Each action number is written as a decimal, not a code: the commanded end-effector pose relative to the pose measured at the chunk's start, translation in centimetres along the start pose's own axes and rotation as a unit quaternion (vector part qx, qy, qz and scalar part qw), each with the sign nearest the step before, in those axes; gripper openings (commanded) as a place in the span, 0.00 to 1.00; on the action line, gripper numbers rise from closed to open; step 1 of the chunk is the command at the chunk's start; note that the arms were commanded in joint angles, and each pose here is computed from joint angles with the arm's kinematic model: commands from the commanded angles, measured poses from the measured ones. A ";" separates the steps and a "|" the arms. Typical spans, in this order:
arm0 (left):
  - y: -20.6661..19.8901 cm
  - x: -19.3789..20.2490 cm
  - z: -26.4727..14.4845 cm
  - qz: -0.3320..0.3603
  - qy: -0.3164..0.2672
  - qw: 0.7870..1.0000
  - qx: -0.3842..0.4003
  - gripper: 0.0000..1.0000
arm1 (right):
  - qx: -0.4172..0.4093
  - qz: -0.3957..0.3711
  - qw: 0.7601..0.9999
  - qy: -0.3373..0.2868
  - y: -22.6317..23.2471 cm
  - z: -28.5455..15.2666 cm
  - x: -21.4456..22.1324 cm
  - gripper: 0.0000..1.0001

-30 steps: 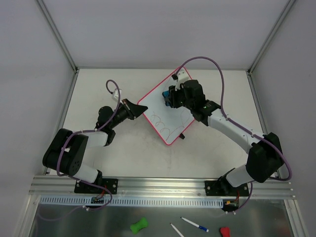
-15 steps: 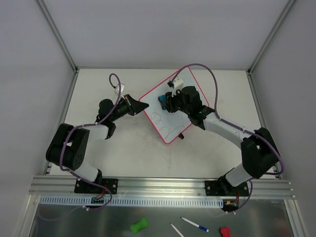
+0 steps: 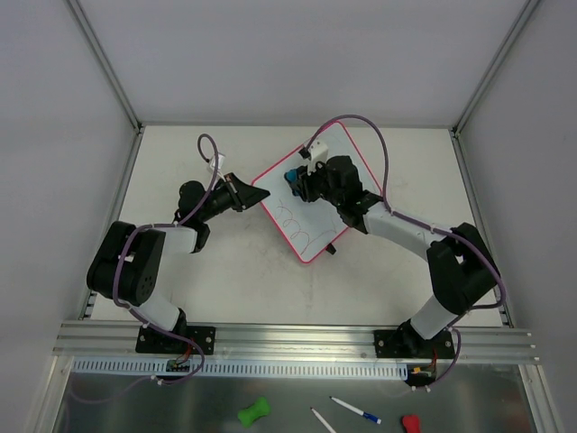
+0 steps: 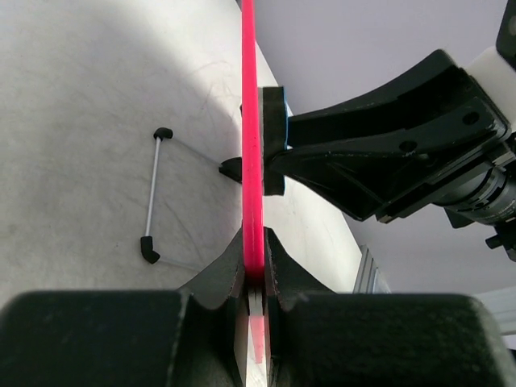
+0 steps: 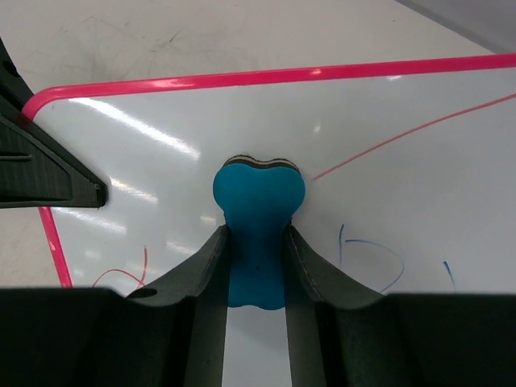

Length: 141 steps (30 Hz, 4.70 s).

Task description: Erase the whiteboard

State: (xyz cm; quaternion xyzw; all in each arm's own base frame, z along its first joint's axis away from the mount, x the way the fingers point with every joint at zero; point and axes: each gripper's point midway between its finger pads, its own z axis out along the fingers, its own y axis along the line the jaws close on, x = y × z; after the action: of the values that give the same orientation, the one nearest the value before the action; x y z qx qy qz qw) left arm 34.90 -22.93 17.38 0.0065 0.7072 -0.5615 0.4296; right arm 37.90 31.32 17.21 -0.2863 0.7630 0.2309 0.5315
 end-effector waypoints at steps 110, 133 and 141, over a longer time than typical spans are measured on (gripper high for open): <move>-2.9 1.4 -0.6 0.043 0.080 0.995 0.044 0.00 | 0.290 0.351 0.856 0.244 -22.4 -5.0 14.0 0.00; -2.4 0.8 -0.3 0.016 0.059 0.998 0.029 0.00 | 0.389 0.355 0.820 0.225 -24.2 -9.6 14.7 0.00; -2.2 0.8 -0.1 0.013 0.058 0.998 0.032 0.00 | 0.343 0.363 0.851 0.164 -23.0 -11.5 9.2 0.00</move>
State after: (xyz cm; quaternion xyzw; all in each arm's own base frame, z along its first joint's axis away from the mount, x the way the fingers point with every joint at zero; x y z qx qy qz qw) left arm 33.85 -23.14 17.15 0.0234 0.7359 -0.5577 0.3833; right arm 43.32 4.18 6.47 0.1862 0.9346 0.0377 0.3008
